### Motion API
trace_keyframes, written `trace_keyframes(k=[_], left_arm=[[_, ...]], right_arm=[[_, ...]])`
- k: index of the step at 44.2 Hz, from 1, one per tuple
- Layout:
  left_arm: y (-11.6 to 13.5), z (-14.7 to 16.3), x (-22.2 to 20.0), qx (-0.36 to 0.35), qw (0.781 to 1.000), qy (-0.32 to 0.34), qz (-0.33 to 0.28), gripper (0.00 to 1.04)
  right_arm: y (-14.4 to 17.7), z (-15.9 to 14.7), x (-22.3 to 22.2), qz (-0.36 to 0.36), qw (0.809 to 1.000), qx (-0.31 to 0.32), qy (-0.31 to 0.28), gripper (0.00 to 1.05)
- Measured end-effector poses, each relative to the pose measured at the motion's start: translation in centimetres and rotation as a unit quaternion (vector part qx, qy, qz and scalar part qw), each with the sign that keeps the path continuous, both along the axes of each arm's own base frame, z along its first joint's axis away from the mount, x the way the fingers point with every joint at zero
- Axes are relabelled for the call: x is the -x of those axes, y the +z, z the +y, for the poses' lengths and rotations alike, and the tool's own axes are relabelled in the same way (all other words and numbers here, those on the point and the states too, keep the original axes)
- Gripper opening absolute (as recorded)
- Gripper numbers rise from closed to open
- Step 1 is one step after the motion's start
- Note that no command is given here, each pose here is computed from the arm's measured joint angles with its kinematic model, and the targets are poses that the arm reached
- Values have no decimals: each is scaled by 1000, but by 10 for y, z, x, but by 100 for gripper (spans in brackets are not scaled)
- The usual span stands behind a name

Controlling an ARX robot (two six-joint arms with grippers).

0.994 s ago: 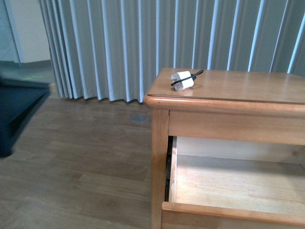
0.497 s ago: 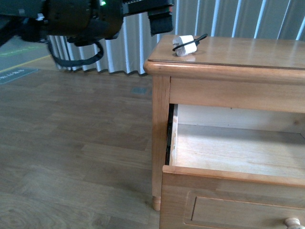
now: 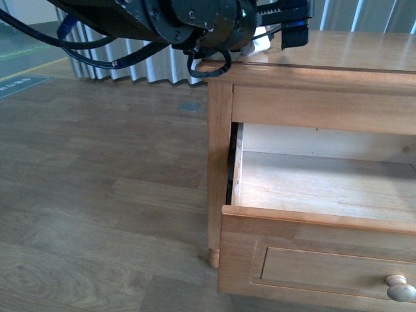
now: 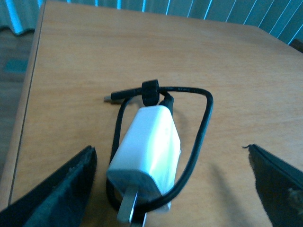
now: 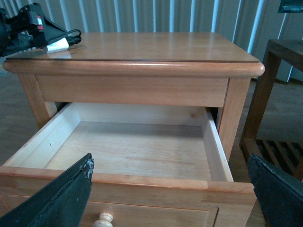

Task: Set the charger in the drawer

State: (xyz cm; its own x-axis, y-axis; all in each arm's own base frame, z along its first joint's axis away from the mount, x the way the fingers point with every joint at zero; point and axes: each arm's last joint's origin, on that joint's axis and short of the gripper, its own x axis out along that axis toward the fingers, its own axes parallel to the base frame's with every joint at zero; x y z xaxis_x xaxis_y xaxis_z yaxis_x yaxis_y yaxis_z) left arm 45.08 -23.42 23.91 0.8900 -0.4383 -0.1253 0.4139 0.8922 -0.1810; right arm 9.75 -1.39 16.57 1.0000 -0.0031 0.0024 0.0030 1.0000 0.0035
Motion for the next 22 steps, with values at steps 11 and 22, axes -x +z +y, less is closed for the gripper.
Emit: trace_keyframes(k=[11, 22], left_arm=[[-1, -5, -6, 2, 1000, 4, 6, 63], [-2, 0, -7, 15, 1000, 17, 17, 30]], right_arm=[[0, 0, 0, 0, 1000, 0, 0, 96], [0, 0, 0, 0, 1000, 0, 0, 96]])
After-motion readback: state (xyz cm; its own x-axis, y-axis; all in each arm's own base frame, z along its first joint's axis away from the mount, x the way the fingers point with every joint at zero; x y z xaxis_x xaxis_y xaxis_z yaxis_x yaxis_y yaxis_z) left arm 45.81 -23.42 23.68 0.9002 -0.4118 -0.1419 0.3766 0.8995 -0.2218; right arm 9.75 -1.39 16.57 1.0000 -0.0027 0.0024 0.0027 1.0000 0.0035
